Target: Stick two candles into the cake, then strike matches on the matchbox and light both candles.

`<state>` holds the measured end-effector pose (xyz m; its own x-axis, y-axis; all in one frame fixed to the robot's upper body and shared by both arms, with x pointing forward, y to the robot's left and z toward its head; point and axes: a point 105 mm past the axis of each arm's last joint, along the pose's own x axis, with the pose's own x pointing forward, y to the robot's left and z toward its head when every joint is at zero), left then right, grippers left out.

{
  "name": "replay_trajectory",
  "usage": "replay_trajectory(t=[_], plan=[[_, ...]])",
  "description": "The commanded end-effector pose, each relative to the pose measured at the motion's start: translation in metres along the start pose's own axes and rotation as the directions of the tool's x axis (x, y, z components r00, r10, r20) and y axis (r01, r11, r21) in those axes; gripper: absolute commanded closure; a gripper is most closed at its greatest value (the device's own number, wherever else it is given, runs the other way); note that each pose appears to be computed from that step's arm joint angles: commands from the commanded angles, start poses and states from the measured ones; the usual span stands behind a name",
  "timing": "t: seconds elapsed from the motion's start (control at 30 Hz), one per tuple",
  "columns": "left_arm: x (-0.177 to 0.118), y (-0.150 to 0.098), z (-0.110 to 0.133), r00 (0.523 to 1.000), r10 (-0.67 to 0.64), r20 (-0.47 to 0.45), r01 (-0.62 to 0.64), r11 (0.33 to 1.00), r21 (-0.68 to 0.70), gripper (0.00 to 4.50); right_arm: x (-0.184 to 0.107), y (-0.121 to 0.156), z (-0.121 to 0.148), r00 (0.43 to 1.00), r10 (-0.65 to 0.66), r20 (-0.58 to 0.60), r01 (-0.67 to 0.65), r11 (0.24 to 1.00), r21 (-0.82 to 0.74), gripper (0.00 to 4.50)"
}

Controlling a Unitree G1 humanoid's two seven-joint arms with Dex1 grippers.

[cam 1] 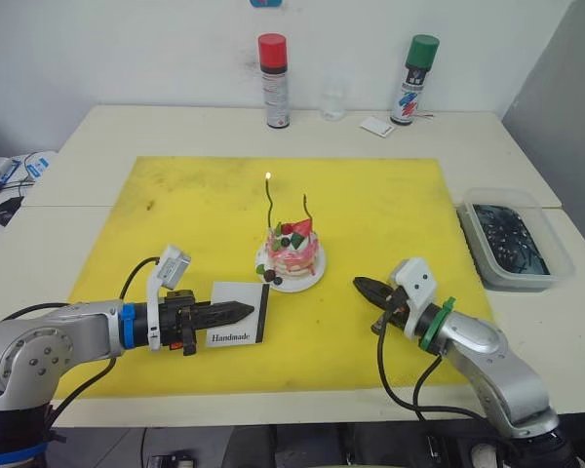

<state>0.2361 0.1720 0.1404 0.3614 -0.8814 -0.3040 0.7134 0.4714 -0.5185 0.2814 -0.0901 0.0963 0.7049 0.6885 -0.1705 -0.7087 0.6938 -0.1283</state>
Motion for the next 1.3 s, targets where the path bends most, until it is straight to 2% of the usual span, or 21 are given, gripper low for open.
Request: replay_trajectory(t=[0.03,0.1,0.2,0.3,0.73,0.83,0.93,1.1,1.3], plan=[[-0.003,-0.005,0.005,1.000,-0.011,-0.001,0.011,1.000,0.029,4.50,0.005,-0.002,0.002,0.999,-0.010,0.038,0.011,1.000,-0.025,4.47],[-0.003,-0.005,0.005,1.000,-0.009,-0.002,0.009,1.000,0.029,4.50,0.006,-0.004,-0.003,0.999,-0.023,0.027,0.024,1.000,-0.014,4.47],[-0.004,-0.004,0.004,1.000,-0.003,-0.004,0.003,1.000,0.028,4.50,0.006,-0.005,-0.005,0.999,-0.027,0.025,0.027,1.000,-0.016,3.95],[-0.005,-0.004,0.004,1.000,-0.001,-0.006,0.001,1.000,0.026,4.50,0.006,-0.003,-0.004,1.000,-0.012,0.024,0.013,0.999,-0.043,2.92],[-0.005,-0.003,0.003,1.000,-0.001,-0.008,0.001,1.000,0.027,4.50,0.005,-0.005,-0.008,0.998,-0.052,-0.024,0.051,0.998,-0.025,2.92],[-0.005,-0.003,0.004,1.000,-0.001,-0.008,0.002,1.000,0.027,4.50,0.005,-0.004,-0.012,0.998,-0.058,-0.041,0.057,0.998,-0.024,3.52],[-0.005,-0.003,0.004,1.000,-0.001,-0.007,0.001,1.000,0.026,4.50,0.004,-0.004,-0.015,0.997,-0.060,-0.049,0.059,0.998,-0.023,4.46],[-0.004,-0.004,0.003,1.000,-0.003,-0.007,0.003,1.000,0.024,4.50,0.004,-0.004,-0.012,0.998,-0.060,-0.035,0.059,0.998,-0.038,4.46],[-0.004,-0.003,0.007,1.000,-0.004,0.013,0.004,1.000,0.018,4.50,0.003,-0.006,0.008,0.999,-0.041,0.026,0.043,0.998,-0.044,4.46]])
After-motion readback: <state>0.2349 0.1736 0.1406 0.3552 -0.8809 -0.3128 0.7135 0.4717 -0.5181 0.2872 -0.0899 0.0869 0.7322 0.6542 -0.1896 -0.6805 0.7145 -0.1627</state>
